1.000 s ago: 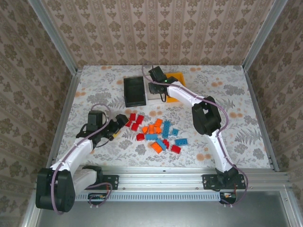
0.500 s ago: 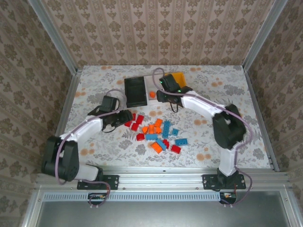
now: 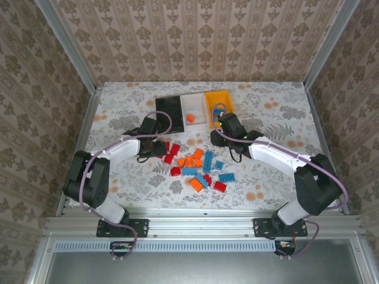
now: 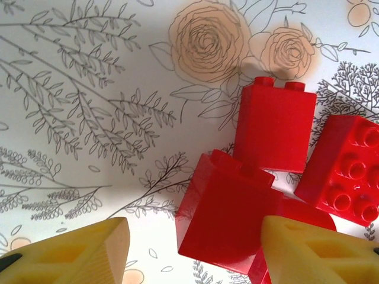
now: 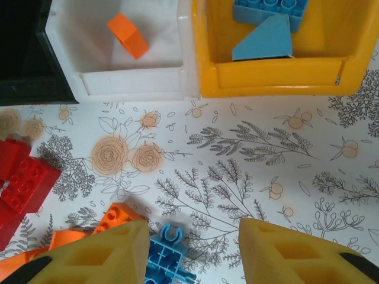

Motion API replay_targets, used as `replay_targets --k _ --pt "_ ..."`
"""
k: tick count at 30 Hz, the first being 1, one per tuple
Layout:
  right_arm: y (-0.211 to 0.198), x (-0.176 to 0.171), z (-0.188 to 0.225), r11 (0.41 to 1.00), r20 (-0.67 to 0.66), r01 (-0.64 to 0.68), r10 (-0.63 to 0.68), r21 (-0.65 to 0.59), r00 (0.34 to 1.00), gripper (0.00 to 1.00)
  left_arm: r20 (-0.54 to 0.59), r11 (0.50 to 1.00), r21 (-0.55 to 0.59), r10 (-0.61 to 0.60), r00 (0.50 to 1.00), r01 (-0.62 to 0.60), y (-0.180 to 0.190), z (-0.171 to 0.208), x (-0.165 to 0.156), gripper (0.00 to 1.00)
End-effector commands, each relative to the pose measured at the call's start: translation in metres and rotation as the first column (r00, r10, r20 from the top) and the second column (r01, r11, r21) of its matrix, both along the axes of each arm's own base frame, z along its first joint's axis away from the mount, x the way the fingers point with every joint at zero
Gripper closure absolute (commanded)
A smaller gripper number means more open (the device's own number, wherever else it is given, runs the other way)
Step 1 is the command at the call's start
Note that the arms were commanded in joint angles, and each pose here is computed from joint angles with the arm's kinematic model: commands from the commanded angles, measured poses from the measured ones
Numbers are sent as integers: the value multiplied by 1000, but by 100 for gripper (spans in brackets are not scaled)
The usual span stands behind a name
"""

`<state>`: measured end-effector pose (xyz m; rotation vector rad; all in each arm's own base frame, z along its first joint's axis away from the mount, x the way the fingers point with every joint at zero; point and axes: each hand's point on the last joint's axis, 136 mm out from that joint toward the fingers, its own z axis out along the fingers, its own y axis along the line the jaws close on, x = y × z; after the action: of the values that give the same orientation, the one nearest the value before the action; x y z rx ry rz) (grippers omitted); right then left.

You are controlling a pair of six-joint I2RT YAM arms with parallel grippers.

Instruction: Sort the legos into containers by color

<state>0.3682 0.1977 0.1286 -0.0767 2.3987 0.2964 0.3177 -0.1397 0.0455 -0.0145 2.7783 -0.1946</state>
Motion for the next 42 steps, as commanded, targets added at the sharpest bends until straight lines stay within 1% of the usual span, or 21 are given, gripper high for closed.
replay_targets --k 1,4,7,12,17,20,26,27,30,32,36,39,42 --pt "-3 0 16 1000 39 13 -14 28 999 54 -1 998 30 -51 999 51 -3 -8 6 38" --pt "-5 -2 17 1000 39 14 -15 27 999 54 -9 997 35 -67 998 67 -5 -13 9 39" --pt "-8 -7 15 1000 34 10 -10 22 999 54 -8 997 7 -82 997 82 -10 -14 9 39" --pt "-10 -13 12 1000 26 2 -3 18 1000 54 17 994 -52 -100 995 100 -22 -2 5 39" --pt "-11 -13 9 1000 29 3 -4 16 1000 53 47 993 -48 -103 994 105 -22 14 4 36" --pt "-11 -12 8 1000 32 1 -1 15 999 54 52 994 -23 -106 993 107 -18 19 5 33" --pt "-11 -12 3 1000 23 0 0 7 1000 53 35 987 95 -135 990 131 -7 17 18 30" --pt "-12 -13 2 1000 22 -2 1 4 1000 53 29 978 117 -178 984 173 -17 16 15 30" --pt "-13 -12 1 1000 21 0 0 1 1000 52 27 963 155 -228 973 222 -20 13 21 30" --pt "-13 -13 1 1000 23 1 -1 -2 1000 51 22 954 173 -251 968 244 -19 9 24 28" --pt "-15 -12 1 1000 23 5 -5 -2 1000 50 13 949 178 -268 963 262 -20 -1 28 27" --pt "-16 -13 2 1000 25 3 -3 -5 1000 50 31 943 201 -275 961 263 -18 -6 33 27" --pt "-17 -13 2 1000 27 5 -5 -6 1000 49 47 941 193 -292 955 278 -22 -11 38 27"
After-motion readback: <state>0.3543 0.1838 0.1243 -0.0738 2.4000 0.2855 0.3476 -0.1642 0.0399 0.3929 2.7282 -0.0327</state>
